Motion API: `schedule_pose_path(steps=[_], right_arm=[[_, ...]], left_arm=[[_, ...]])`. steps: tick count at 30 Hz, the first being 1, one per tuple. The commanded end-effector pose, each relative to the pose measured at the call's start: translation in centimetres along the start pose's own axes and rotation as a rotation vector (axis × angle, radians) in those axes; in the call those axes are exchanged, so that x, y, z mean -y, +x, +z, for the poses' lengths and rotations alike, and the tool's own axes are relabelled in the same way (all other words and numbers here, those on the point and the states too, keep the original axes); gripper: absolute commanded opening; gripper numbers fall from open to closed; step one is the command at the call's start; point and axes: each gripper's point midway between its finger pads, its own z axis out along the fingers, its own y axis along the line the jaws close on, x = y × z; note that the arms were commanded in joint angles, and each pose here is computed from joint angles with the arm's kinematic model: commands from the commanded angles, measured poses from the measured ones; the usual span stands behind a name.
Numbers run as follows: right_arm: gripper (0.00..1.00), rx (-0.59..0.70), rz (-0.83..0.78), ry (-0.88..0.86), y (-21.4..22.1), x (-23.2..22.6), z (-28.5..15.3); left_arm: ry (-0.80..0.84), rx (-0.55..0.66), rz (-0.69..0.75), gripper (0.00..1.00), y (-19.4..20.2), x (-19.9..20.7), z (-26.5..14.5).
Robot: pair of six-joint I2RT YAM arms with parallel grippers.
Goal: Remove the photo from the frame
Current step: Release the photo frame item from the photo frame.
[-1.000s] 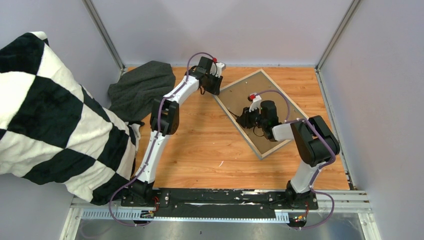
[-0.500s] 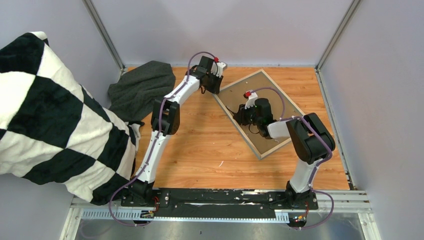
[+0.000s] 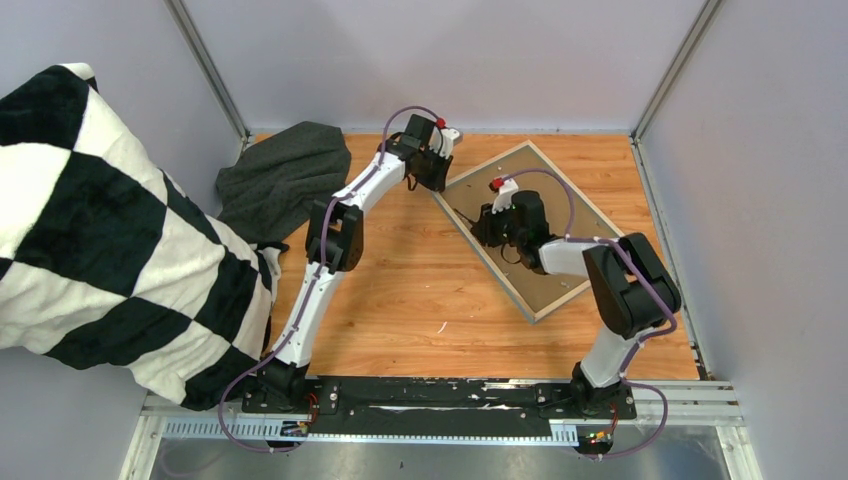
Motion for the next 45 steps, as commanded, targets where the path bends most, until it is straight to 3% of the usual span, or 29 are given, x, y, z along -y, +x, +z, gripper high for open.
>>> schedule_pose_path(steps=[1,6,13,24,39,40,44,45], right_arm=[[0.0,0.08,-0.079,0.035,-4.4,1.4,-2.8],[0.0,0.063,-0.073,0.007,-6.2,4.6,-5.8],[0.0,-0.037,-0.109,-0.002,-3.1,7.9,-10.3],[0.0,-0.117,-0.106,-0.095,1.8,4.7,-13.0],[0.0,-0.121,-0.162,-0.105,2.0,3.6,-14.8],[0.0,-0.125,-0.162,-0.111,2.1,3.5,-14.9],[0.0,-0.136,-0.17,-0.144,2.6,2.9,-15.0],[0.0,-0.14,-0.171,-0.151,2.7,2.8,-15.0]], left_arm=[[0.074,-0.26,-0.072,0.0,8.6,3.1,2.7],[0.048,-0.265,-0.079,0.0,8.7,2.7,2.7],[-0.034,-0.272,-0.092,0.0,8.7,1.1,2.0],[-0.217,-0.229,-0.064,0.0,6.4,-4.4,-1.8],[-0.363,-0.219,-0.061,0.0,5.4,-7.5,-5.8],[-0.367,-0.211,-0.064,0.06,5.2,-7.7,-6.1],[-0.359,-0.154,-0.068,0.51,3.2,-7.8,-7.7],[-0.354,-0.14,-0.061,0.58,2.7,-7.7,-8.1]])
